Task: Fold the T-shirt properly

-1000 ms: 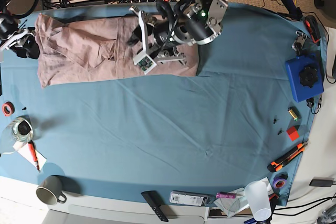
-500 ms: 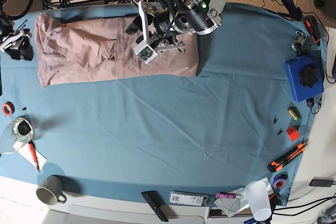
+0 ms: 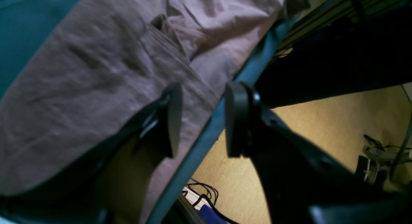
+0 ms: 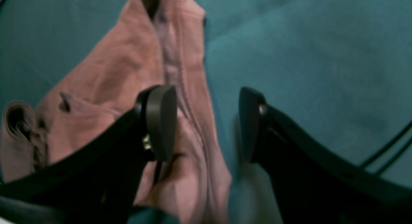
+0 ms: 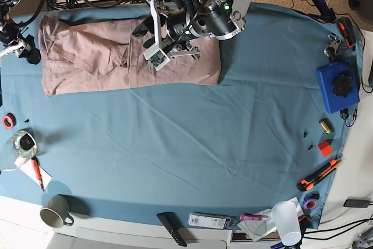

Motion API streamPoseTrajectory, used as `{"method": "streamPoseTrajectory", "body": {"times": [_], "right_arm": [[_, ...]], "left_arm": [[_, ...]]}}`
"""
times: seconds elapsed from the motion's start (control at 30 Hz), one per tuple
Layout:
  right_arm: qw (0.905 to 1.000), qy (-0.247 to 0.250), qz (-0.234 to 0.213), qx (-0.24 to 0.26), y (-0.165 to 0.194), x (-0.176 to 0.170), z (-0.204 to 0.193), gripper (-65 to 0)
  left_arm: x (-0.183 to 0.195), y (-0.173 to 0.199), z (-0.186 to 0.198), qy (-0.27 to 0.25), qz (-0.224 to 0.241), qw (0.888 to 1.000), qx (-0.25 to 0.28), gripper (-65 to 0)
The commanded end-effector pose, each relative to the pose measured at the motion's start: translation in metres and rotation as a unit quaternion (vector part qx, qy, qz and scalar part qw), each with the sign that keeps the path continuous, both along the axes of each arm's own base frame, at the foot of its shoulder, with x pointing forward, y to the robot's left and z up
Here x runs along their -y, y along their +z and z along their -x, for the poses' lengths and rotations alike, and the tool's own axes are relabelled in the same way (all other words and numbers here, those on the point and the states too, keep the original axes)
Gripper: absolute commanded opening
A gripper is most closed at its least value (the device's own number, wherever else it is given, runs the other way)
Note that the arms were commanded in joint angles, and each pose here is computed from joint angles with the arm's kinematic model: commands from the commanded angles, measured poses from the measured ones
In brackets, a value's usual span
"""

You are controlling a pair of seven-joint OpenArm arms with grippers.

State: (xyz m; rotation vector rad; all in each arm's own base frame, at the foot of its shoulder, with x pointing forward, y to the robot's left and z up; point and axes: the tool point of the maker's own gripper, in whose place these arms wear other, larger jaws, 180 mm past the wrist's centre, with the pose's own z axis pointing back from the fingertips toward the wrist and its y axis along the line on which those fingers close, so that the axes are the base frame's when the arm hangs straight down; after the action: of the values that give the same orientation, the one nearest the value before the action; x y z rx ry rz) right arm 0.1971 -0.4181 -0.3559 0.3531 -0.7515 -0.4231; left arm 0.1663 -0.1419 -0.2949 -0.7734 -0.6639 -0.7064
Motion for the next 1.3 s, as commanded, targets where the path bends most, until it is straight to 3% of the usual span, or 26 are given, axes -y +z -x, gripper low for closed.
{"method": "streamPoseTrajectory", "body": {"times": [0.0, 0.1, 0.27, 0.5, 0.7, 0.77, 0.9, 1.03, 1.13, 1.27], "right_arm": [[0.9998, -0.002, 0.009, 0.015, 0.014, 0.011, -0.006, -34.1], [0.999, 0.017, -0.04, 0.01, 0.009, -0.004, -0.004, -34.0], [0.9936, 0.043, -0.089, 0.055, 0.017, -0.028, -0.021, -34.0], [0.9879, 0.122, -0.091, -0.029, -0.02, -0.069, -0.019, -34.0], [0.9839, 0.144, -0.095, -0.046, -0.028, -0.082, -0.018, -34.1], [0.9839, 0.144, -0.095, -0.046, -0.028, -0.082, -0.018, -39.0], [0.9842, 0.145, -0.093, -0.04, -0.025, -0.082, -0.023, -63.1], [0.9874, 0.142, -0.056, -0.043, -0.024, -0.072, -0.039, -65.0], [0.9932, 0.116, 0.002, -0.013, -0.012, -0.051, -0.067, -65.0], [0.9922, 0.098, 0.076, 0.013, 0.014, -0.022, -0.098, -65.0]], "left_arm": [[0.008, 0.017, -0.002, 0.001, 0.031, 0.999, 0.011, -44.0], [0.008, 0.017, -0.002, 0.002, 0.032, 0.999, 0.012, -44.0], [0.009, 0.02, -0.004, 0.006, 0.04, 0.999, 0.017, -44.0], [0.009, 0.02, -0.004, 0.006, 0.04, 0.999, 0.017, -44.0], [0.009, 0.02, -0.004, 0.006, 0.04, 0.999, 0.017, -44.0], [0.009, 0.02, -0.004, 0.006, 0.04, 0.999, 0.017, -44.0], [0.009, 0.02, -0.004, 0.006, 0.04, 0.999, 0.017, -44.0], [0.009, 0.02, -0.004, 0.006, 0.04, 0.999, 0.016, -44.0], [0.009, 0.02, -0.004, 0.006, 0.04, 0.999, 0.016, -44.0], [0.009, 0.02, -0.004, 0.006, 0.04, 0.999, 0.016, -44.0]]}}
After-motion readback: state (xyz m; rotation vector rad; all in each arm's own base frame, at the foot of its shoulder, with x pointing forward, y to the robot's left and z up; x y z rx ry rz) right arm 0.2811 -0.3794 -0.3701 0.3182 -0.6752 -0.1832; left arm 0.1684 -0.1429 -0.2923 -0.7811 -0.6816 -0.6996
